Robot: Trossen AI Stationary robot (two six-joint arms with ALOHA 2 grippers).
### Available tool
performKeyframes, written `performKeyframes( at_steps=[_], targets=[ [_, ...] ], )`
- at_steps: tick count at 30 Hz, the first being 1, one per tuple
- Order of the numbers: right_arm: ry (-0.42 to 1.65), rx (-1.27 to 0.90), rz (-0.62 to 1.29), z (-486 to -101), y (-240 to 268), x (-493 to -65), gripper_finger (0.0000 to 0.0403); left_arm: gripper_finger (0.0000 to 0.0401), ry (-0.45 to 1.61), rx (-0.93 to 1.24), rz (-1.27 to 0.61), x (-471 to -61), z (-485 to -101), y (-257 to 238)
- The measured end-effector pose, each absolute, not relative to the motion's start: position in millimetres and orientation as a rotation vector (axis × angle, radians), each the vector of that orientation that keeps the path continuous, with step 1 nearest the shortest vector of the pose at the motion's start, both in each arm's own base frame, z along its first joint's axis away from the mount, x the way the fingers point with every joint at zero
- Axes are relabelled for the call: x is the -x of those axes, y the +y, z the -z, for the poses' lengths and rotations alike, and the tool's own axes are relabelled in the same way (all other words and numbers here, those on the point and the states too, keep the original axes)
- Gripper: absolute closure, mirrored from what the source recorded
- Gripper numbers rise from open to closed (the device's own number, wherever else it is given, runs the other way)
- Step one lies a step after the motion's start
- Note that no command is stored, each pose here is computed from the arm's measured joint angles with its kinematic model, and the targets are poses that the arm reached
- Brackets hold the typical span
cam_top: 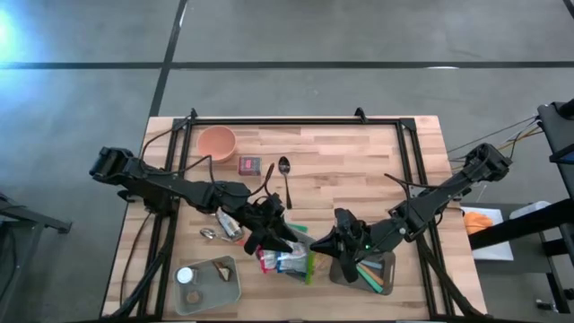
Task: Pick & Place Food Item
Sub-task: Put the green noodle pack into the right gray bin
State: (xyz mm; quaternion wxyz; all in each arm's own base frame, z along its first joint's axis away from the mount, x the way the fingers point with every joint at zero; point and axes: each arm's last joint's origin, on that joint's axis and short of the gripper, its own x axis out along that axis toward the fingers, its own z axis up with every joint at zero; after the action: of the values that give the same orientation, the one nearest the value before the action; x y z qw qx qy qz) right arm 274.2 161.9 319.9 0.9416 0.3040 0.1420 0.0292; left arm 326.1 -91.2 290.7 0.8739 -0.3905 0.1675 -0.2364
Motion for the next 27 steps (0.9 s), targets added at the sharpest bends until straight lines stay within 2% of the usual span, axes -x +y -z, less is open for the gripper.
performKeyframes(
  at_steps=[17,21,24,27],
  targets=[
    [0.284,-0.616,-0.044,-320,159,-275,0.0394,0.0139,0.414,0.775,0.436,-300,-311,-73],
    [0.291,-0.609,-0.124,-331,150,-270,0.0392,0.0139,0.441,0.774,0.424,-295,-311,-72],
    [0.348,-0.588,-0.173,-332,143,-268,0.0368,0.0139,0.460,0.775,0.416,-295,-309,-72],
    [0.392,-0.526,-0.182,-329,140,-267,0.0319,0.0139,0.473,0.786,0.409,-294,-308,-72]
  ],
)
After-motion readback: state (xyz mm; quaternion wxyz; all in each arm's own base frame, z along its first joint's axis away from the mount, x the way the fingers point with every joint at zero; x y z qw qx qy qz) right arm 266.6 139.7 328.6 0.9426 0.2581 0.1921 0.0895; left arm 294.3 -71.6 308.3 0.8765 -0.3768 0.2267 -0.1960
